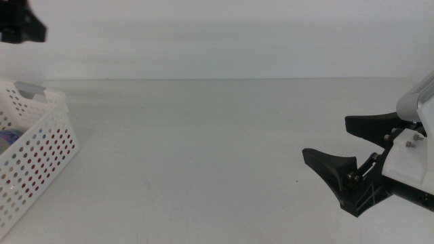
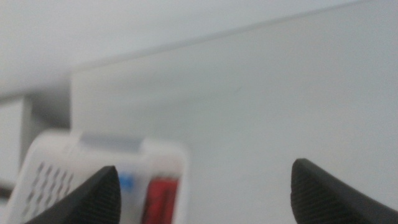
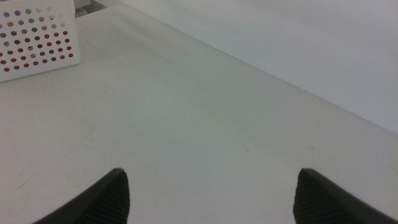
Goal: Use arms to grab the bottles and put them into the dustbin to the left of the table.
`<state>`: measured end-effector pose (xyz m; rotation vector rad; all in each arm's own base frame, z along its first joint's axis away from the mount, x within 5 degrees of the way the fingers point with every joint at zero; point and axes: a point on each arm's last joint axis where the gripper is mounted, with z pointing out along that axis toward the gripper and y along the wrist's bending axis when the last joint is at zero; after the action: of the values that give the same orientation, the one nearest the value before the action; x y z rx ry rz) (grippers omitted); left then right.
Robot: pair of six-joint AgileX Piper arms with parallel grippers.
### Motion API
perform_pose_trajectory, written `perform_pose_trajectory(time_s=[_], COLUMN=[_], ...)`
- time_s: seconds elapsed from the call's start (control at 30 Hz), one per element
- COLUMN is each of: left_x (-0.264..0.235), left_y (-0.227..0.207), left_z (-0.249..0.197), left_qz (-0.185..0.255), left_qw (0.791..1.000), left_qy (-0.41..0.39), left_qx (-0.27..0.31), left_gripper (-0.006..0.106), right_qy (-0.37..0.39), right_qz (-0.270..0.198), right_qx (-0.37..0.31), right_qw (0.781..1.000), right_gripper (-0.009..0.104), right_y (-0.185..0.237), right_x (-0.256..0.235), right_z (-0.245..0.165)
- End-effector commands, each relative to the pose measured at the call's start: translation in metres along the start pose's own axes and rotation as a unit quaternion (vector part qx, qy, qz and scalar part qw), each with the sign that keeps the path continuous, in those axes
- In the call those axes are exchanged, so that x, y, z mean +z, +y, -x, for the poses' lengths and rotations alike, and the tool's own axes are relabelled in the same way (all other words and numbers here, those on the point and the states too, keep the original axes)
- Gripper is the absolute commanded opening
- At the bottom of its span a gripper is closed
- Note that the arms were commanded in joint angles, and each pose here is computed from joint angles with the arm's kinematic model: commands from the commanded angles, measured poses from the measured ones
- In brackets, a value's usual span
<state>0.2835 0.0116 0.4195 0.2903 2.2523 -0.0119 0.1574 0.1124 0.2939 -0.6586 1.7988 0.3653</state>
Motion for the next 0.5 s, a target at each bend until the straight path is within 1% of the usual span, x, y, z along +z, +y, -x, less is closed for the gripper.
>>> perform_pose_trajectory(time_s=[0.0,0.07,0.27,0.47], left_x=[-0.025,-0.027,-0.036,-0.039], left_y=[-0.016,-0.027,-0.049,-0.056], left_z=[0.01,0.005,-0.021,-0.048], left_qz=[0.008,0.003,-0.013,-0.005], left_qw=[0.995,0.991,0.979,0.972], left_qy=[-0.104,-0.133,-0.201,-0.236], left_qx=[0.011,0.015,-0.001,-0.01], left_gripper=[0.09,0.09,0.086,0.079], right_qy=[-0.056,-0.056,-0.056,-0.056], right_qz=[-0.004,-0.004,-0.004,-0.004], right_qx=[-0.009,-0.009,-0.009,-0.009], right_qw=[0.998,0.998,0.998,0.998], right_gripper=[0.071,0.071,0.071,0.071], right_y=[-0.001,-0.001,-0.001,-0.001], right_x=[-0.004,-0.004,-0.004,-0.004], right_z=[0.017,0.017,0.017,0.017])
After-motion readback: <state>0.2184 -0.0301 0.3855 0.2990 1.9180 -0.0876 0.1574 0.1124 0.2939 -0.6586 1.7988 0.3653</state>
